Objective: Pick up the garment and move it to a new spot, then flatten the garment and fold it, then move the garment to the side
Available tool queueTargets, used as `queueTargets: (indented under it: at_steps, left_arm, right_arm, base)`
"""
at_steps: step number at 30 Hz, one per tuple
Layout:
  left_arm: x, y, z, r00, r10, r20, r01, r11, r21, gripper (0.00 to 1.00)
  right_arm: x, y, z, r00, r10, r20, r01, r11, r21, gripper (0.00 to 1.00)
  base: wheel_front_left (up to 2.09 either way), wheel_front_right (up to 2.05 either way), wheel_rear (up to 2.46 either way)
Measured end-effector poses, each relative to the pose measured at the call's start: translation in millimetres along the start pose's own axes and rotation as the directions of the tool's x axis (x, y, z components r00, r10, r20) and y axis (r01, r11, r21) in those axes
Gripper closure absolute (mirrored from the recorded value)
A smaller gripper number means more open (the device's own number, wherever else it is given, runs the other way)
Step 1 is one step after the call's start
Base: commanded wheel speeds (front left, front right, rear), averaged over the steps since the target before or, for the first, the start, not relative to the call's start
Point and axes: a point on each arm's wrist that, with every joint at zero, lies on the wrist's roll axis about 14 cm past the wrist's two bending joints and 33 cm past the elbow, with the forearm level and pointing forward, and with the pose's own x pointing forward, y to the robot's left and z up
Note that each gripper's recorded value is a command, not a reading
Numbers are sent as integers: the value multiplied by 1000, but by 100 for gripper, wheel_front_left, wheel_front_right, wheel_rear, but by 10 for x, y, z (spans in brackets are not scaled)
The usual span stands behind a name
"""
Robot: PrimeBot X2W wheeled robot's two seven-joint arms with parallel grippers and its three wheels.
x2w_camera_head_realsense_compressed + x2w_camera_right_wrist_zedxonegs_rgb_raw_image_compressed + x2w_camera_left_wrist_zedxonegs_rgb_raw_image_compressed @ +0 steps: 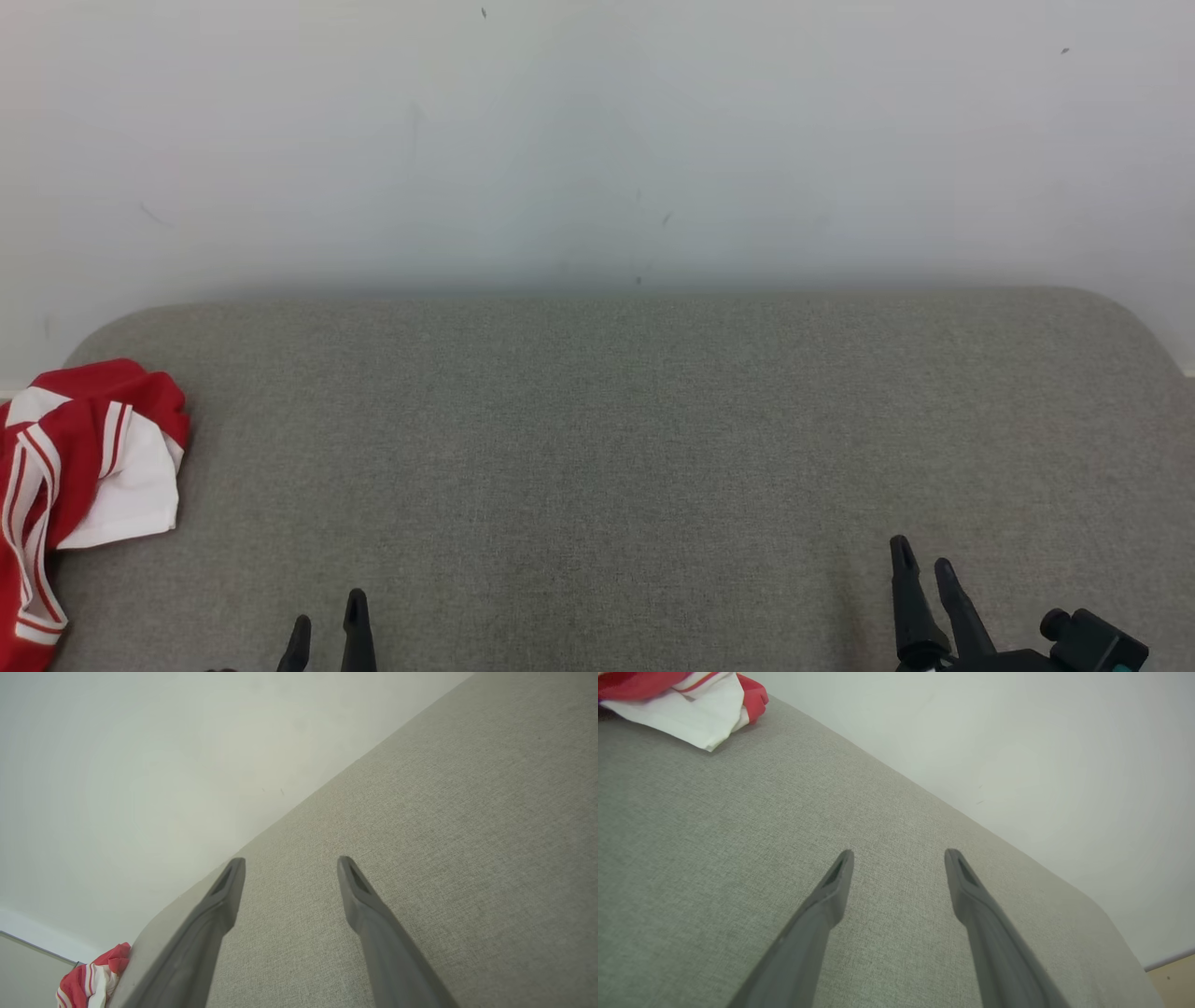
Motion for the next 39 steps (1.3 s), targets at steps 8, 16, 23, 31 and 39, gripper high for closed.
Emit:
queueTargets:
  at_steps: [8,16,23,31,39]
  left_arm:
    - [-17,-50,7,1000,-29,11,28,994,104,0]
    - [-39,-106,-15,998,-60,10,57,980,189,0]
    - [-60,-134,-31,997,-79,12,73,965,253,0]
    - [-102,-129,-55,995,-96,8,88,938,334,0]
    - [-131,-136,-30,994,-112,18,95,912,398,0]
  right_arm:
    - [-20,35,-15,1000,17,-1,-17,997,-73,0]
    - [-39,71,-26,999,35,-4,-35,988,-149,0]
    - [-54,105,-21,999,51,0,-50,977,-205,0]
    - [-84,141,-24,997,72,1,-68,959,-274,0]
    - [-118,171,-22,996,88,4,-82,941,-328,0]
  base:
    - [0,0,0]
    - [0,0,0]
    - [0,0,0]
    - [0,0,0]
    - [0,0,0]
